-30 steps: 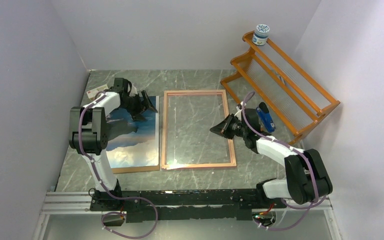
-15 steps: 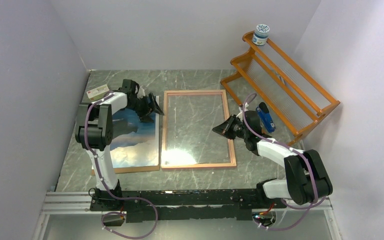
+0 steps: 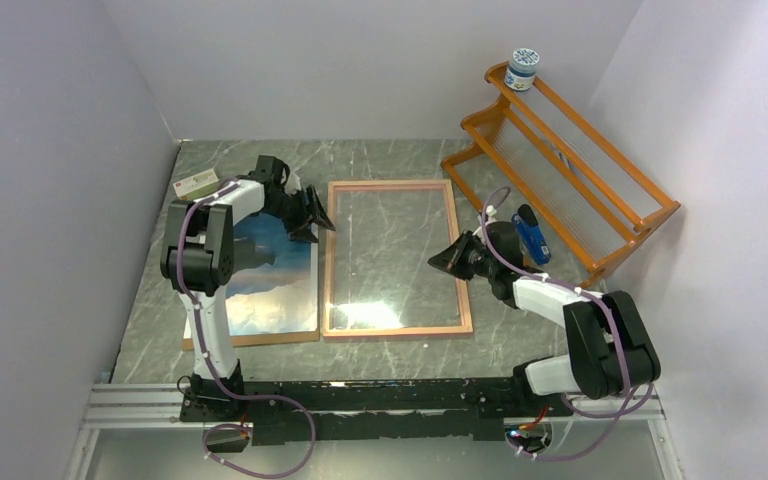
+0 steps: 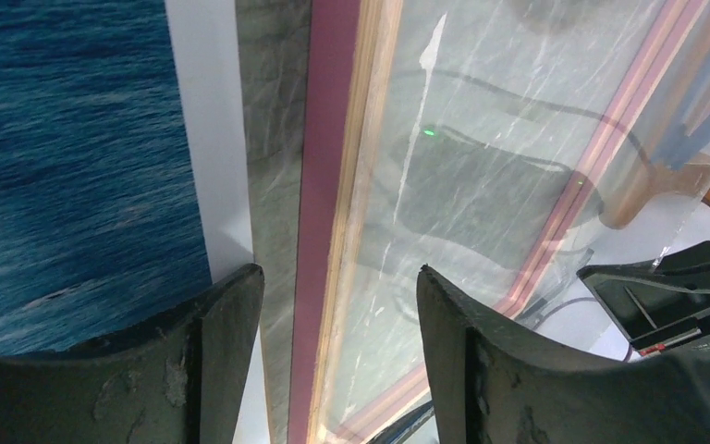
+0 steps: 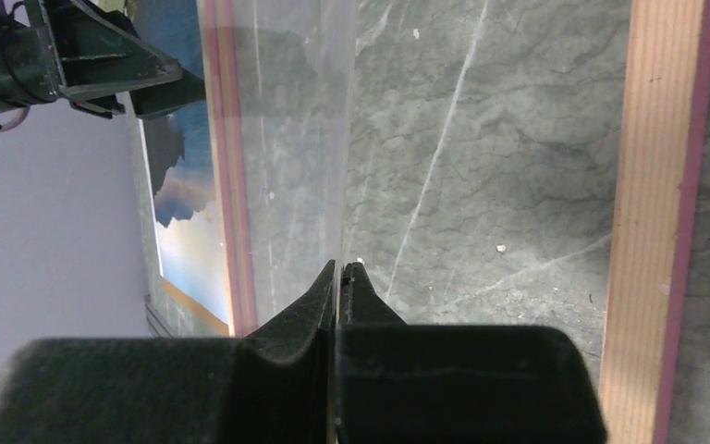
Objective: Put the photo into the frame
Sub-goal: Place the photo frame item in the photo frame.
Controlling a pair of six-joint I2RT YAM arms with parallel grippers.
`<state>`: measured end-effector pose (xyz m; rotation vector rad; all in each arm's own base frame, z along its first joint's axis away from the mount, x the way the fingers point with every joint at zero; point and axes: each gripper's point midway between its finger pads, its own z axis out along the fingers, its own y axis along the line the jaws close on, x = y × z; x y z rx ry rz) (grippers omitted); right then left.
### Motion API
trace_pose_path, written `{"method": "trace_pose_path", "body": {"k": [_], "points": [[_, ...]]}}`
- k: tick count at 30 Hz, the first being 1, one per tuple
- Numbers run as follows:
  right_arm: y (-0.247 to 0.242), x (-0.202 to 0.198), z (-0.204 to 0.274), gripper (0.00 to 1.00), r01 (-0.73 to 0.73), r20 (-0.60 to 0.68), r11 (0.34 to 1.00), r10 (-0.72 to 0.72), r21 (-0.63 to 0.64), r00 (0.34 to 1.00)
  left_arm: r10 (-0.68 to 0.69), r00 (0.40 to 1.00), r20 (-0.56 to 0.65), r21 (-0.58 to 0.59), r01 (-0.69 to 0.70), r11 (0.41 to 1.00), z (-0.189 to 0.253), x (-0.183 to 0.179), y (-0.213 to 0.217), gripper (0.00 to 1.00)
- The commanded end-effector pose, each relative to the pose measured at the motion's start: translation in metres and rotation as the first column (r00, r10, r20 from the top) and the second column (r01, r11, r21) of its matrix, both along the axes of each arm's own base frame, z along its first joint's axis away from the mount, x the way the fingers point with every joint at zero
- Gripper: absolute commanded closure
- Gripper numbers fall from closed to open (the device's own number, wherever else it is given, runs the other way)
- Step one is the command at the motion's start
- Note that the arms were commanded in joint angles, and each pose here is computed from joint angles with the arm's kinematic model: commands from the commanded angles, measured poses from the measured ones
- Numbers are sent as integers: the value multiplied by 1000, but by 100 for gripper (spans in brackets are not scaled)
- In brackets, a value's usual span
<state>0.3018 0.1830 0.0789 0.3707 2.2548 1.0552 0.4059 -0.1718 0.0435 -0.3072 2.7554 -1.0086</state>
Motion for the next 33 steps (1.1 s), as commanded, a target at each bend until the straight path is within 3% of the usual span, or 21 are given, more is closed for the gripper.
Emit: {"method": "trace_pose_path", "body": {"k": [1,9,25,33], "points": [[0,16,14,100,-22,87,999,24,-28,996,-44,999,15,13,44,999,1,3,-10,34],[-1,18,4,100,-52,73,998,56,-45,996,-42,999,-23,119,45,992,-16,1,-3,36],[-16,26,-5,100,46,96,994,-37,-94,995,-75,996,-56,104,80,991,-24,0,-7,39],[-9,23,-11,100,-16,79,995,24,-93,997,-78,995,-64,103,84,991,-28,-3,-7,39]]}}
